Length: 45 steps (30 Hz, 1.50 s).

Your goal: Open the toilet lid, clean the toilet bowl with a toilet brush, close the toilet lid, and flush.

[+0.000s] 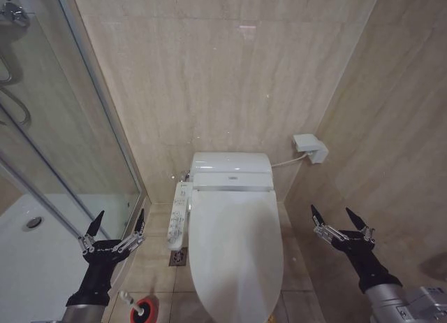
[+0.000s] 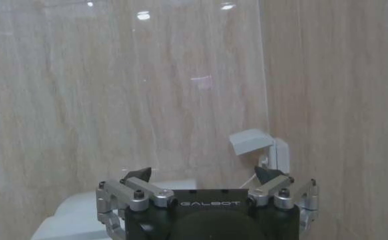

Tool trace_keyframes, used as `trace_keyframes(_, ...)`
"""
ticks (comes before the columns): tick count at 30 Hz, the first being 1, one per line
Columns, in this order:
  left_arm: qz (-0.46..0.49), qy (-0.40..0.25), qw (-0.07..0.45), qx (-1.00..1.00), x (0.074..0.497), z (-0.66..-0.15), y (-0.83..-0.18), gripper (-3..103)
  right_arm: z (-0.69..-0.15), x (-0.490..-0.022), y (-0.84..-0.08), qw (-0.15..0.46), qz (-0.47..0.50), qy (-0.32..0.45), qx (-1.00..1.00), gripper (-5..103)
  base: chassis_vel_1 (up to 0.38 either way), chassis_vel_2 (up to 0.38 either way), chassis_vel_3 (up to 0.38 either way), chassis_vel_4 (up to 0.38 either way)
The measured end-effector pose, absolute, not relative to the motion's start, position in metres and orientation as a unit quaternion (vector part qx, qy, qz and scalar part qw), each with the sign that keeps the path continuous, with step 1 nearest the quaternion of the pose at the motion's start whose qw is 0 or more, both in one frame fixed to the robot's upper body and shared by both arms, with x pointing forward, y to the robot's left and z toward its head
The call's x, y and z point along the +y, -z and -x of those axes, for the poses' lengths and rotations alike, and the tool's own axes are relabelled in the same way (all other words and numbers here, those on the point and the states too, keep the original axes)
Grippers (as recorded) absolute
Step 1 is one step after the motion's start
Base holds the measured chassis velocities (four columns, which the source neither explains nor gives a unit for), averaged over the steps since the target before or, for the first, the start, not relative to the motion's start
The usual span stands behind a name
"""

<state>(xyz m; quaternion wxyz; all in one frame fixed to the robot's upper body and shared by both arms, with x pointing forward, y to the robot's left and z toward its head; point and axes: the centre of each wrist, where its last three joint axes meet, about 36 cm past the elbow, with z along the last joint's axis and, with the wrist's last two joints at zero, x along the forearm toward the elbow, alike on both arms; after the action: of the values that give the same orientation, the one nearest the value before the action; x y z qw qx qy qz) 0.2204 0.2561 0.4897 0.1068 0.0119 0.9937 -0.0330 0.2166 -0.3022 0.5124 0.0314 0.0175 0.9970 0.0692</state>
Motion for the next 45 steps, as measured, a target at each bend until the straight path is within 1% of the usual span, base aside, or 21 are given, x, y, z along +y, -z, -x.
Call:
trace_keyframes(8,-0.012,0.033,0.107,0.994,0.2561,-0.2204,-0.4896,100,-0.2166,-0.3022,-0.5124,0.031,-0.018,-0.069,0.997,100,0.107,-0.099,-0.102,0.1)
trace_keyframes(24,-0.012,0.033,0.107,0.994,0.2561,-0.2204,-0.4896,100,-0.2166,-0.3022,-0.5124,0.031,-0.017,-0.069,0.997,100,0.196,-0.19,-0.184,0.205)
trace_keyframes(45,-0.012,0.033,0.107,0.994,0.2561,-0.2204,-0.4896,100,-0.2166,-0.3022,-0.5124,0.031,-0.018,-0.069,0.997,100,0.141,-0.138,-0.141,0.141)
